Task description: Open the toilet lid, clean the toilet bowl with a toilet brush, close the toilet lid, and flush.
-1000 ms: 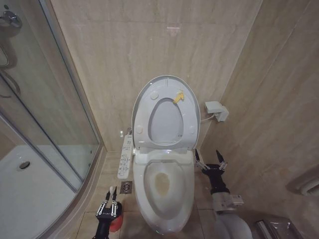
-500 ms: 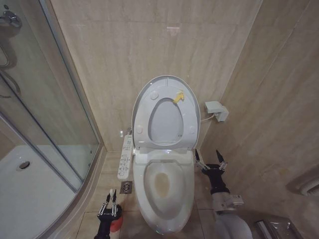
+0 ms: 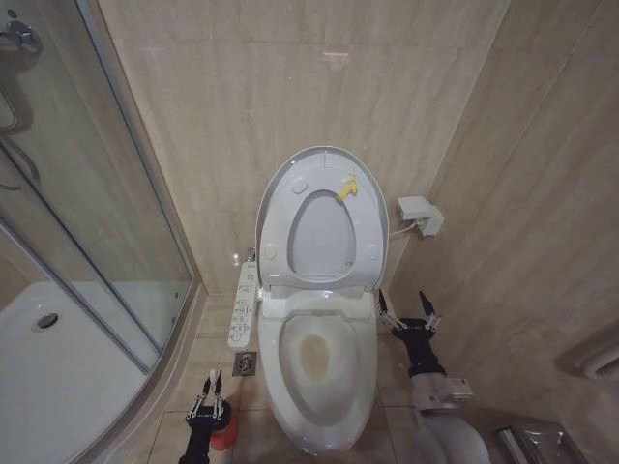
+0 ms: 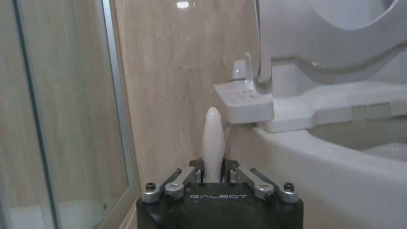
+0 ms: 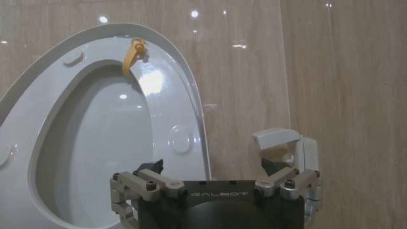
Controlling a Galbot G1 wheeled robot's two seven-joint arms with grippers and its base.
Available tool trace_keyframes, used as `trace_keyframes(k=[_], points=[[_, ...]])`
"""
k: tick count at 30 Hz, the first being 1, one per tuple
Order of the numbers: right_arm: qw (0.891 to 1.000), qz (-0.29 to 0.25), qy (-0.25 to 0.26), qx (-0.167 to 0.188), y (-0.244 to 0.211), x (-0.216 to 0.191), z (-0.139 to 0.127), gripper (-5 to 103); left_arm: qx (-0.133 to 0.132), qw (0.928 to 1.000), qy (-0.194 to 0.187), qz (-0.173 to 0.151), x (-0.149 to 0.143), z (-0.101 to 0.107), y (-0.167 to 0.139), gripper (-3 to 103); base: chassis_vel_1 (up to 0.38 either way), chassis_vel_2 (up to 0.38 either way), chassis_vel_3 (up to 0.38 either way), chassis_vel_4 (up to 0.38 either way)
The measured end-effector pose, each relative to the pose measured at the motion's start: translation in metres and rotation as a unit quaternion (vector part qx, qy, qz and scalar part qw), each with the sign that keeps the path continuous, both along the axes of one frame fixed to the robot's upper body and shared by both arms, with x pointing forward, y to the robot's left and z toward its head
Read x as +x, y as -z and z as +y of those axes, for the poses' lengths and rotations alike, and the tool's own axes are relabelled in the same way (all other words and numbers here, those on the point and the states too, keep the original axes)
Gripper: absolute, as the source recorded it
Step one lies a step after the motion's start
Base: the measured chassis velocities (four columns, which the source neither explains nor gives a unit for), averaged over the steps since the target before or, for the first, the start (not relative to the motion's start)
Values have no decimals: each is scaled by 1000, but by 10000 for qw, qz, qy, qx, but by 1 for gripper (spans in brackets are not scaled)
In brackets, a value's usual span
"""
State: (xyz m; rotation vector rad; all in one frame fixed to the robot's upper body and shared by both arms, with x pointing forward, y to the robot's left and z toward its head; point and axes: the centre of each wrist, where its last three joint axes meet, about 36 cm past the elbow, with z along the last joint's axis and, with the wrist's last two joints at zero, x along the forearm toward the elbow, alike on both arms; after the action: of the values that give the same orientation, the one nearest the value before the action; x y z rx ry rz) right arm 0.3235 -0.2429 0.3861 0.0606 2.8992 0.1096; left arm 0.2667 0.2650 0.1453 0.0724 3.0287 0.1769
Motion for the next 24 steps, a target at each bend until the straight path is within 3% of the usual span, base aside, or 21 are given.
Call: trace_keyframes(k=[12,19,24], points=[[10000,0,0,0,0,0,0,100,37,9995,57,302,-5,9,21,20,0,0,0,0],[10000,0,0,0,0,0,0,100,273,9976,179,618,-9,30,41,20,0,0,0,0],[10000,0,0,0,0,0,0,100,214,9979,87,601,-4,29,36,20,0,0,0,0]])
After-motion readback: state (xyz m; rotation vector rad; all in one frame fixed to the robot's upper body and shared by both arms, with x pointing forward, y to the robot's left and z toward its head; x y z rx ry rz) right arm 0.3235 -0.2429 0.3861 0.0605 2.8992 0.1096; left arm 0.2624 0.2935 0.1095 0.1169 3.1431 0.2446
